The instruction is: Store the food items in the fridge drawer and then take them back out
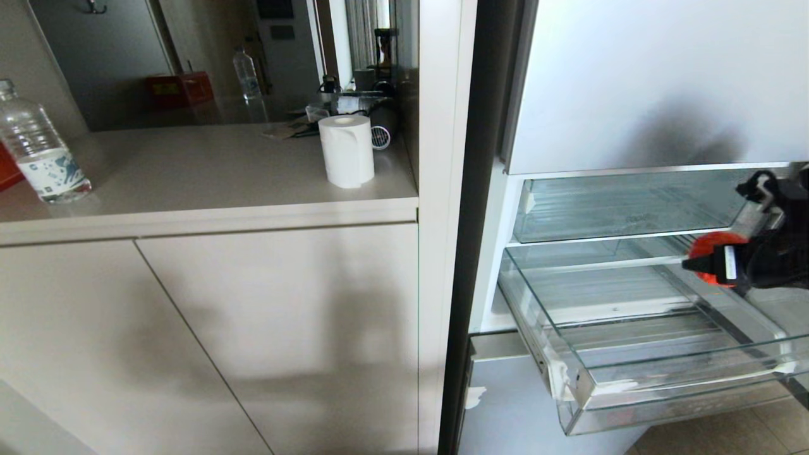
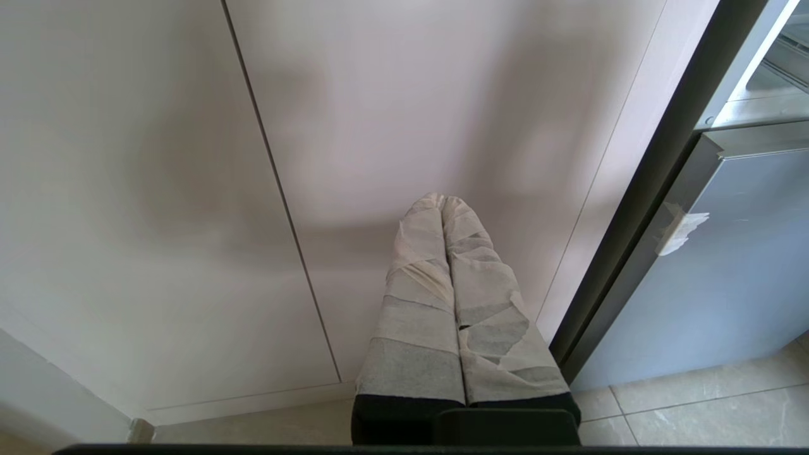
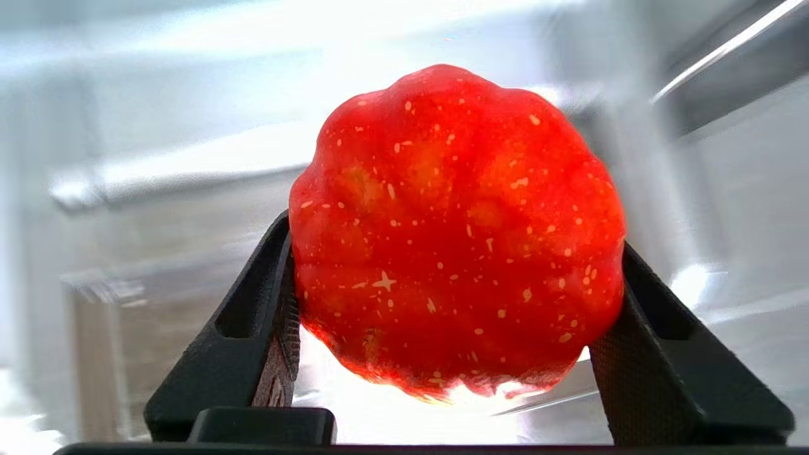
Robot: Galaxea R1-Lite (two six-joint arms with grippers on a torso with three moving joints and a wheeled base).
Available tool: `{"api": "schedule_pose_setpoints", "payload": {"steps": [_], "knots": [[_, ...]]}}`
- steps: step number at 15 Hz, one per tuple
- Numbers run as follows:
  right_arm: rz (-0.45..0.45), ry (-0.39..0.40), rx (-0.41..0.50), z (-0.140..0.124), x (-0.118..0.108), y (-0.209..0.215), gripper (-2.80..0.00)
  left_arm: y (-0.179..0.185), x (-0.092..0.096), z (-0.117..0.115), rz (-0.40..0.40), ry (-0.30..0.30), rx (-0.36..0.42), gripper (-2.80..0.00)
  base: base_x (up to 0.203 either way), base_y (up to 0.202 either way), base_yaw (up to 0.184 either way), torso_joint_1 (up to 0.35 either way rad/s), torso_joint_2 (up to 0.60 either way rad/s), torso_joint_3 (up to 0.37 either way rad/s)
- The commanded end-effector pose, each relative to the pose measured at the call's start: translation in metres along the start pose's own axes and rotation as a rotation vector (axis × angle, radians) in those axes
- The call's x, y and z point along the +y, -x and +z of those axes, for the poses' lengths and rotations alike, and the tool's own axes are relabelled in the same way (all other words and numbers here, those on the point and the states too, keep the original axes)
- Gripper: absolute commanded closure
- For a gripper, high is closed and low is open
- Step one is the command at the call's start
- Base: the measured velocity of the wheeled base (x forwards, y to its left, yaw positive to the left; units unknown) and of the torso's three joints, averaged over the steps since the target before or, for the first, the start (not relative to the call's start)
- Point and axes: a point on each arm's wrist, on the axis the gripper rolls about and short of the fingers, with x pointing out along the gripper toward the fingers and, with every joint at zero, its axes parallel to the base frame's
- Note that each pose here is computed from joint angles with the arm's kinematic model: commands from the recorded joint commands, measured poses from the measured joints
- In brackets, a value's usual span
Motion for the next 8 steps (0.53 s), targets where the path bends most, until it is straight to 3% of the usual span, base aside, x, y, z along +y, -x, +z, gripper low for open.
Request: {"api": "schedule_pose_setpoints", "payload": {"steps": [1,3,5,8], "knots": [[-0.056,-0.011,-0.231,0.002,-0.007,0.077,0.0,0.0,0.0,0.0,0.001,0.001,0.002,0.0,0.0,0.0,0.0,0.0,0.0,0.0],[-0.171,-0.044,-0.389,-0.005,-0.022,0.125,0.0,0.0,0.0,0.0,0.0,0.001,0.002,0.0,0.0,0.0,0.0,0.0,0.0,0.0],[-0.366,-0.132,-0.484,-0.013,-0.046,0.159,0.0,0.0,0.0,0.0,0.0,0.001,0.002,0.0,0.0,0.0,0.0,0.0,0.0,0.0],[-0.701,-0.351,-0.599,-0.023,-0.083,0.203,0.0,0.0,0.0,0.0,0.001,0.001,0.002,0.0,0.0,0.0,0.0,0.0,0.0,0.0]]}}
